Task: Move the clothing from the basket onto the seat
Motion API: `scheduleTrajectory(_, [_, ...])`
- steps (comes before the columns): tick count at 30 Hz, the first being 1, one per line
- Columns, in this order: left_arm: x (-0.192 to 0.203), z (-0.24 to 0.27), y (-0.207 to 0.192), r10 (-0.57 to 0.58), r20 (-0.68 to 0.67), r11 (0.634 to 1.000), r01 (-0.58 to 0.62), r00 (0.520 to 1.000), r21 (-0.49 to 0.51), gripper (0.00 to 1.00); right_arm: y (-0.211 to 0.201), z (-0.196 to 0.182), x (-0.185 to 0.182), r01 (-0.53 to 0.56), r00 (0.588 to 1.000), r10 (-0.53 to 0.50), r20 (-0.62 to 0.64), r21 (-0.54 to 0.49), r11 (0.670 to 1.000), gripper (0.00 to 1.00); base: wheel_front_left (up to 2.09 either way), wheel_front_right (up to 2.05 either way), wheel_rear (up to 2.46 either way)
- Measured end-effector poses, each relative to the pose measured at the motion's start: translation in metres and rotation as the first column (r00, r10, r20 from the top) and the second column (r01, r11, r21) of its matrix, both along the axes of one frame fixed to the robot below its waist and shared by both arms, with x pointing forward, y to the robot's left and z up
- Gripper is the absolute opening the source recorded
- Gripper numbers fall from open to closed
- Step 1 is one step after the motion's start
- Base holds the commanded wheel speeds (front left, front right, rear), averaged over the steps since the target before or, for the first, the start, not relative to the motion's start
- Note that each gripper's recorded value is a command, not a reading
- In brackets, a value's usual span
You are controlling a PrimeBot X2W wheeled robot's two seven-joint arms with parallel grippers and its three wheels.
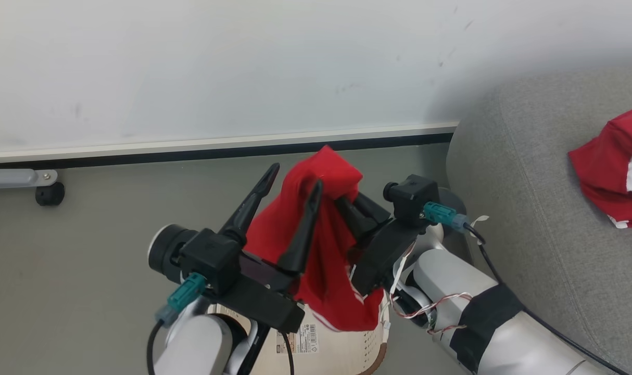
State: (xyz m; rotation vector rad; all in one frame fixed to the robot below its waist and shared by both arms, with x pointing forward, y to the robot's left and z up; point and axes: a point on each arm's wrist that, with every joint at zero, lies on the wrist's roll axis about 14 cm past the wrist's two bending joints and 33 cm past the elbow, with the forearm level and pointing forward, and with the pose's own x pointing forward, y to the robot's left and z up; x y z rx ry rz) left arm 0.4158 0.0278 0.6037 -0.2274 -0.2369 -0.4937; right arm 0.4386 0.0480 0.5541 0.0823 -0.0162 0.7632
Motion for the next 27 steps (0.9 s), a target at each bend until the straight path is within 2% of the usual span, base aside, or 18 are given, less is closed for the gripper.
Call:
scheduleTrajectory(10, [-0.019, -0.032, -0.023, -0.087, -0.091, 0.995, 0.092, 0.992, 0.049, 1.00, -0.029, 0.002, 0.021, 0.100, 0.995, -0.100, -0.003, 0.007, 0.995, 0.00, 0.00, 0.00, 0.00])
scheduleTrajectory(15, [-0.031, -0.051, -0.038, -0.148, -0.139, 0.983, 0.161, 0.979, 0.090, 1.00, -0.051, 0.004, 0.033, 0.163, 0.987, -0.163, -0.004, 0.014, 0.987, 0.00, 0.00, 0.00, 0.00])
scheduleTrajectory(27, [-0.036, -0.075, -0.051, -0.203, -0.196, 0.964, 0.231, 0.959, 0.131, 1.00, -0.101, 0.008, 0.053, 0.287, 0.958, -0.287, 0.009, 0.013, 0.958, 0.00, 0.00, 0.00, 0.00])
